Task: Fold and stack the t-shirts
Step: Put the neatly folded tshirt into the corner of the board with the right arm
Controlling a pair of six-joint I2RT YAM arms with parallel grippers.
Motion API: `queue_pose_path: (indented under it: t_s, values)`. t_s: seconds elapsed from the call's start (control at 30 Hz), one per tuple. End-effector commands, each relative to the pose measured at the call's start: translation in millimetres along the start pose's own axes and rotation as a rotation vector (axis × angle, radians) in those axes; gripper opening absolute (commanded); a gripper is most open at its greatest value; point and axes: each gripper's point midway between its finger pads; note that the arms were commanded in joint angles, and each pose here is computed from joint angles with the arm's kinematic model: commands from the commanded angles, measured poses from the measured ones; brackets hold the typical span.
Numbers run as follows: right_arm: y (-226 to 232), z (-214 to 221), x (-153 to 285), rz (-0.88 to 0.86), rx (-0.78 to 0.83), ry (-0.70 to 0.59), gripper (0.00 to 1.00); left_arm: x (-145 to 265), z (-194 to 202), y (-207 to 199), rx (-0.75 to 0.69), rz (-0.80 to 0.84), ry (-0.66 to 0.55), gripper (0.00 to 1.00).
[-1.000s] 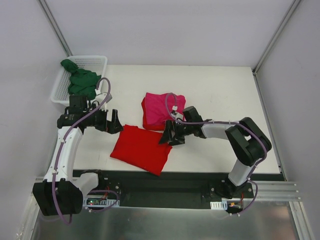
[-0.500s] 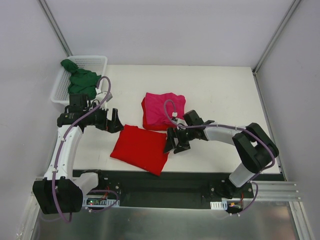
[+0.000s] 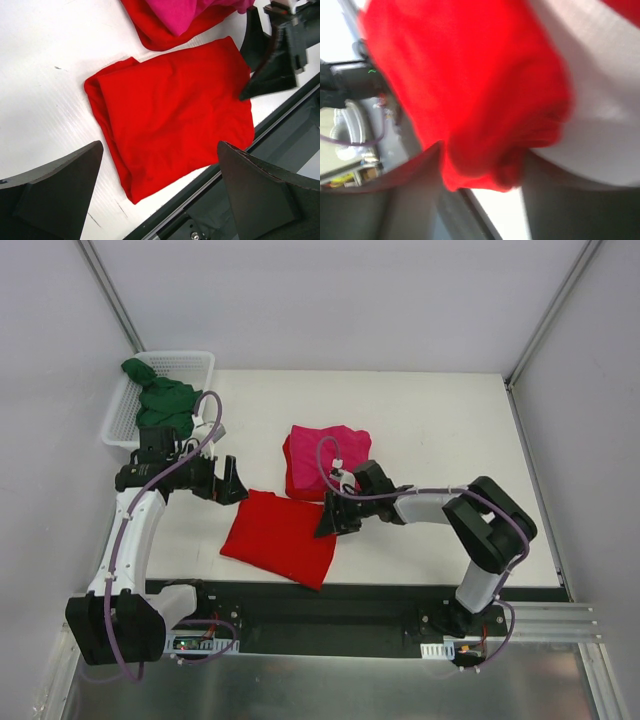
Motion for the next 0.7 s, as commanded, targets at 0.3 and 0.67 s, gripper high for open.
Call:
queue_pose_path:
  t_s: [0.3,0.67]
  values:
    - [-28.0,35.4,9.8,0.131,0.068,0.166,0.01,5.3,-23.3,-9.3,-0.035,0.036,-0.053,0.99]
    - [-41.7,53.0,64.9,0.129,0.206,0.333,0.01,1.2,-20.5,-6.9,-0.038,0.043,-0.054,0.99]
Point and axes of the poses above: each gripper's point midway between its finger pads, its own x axis back along the fingers, its own y axis along the line the jaws close on, z = x × y, and after that the axes turned 14 degrees about x, right-handed
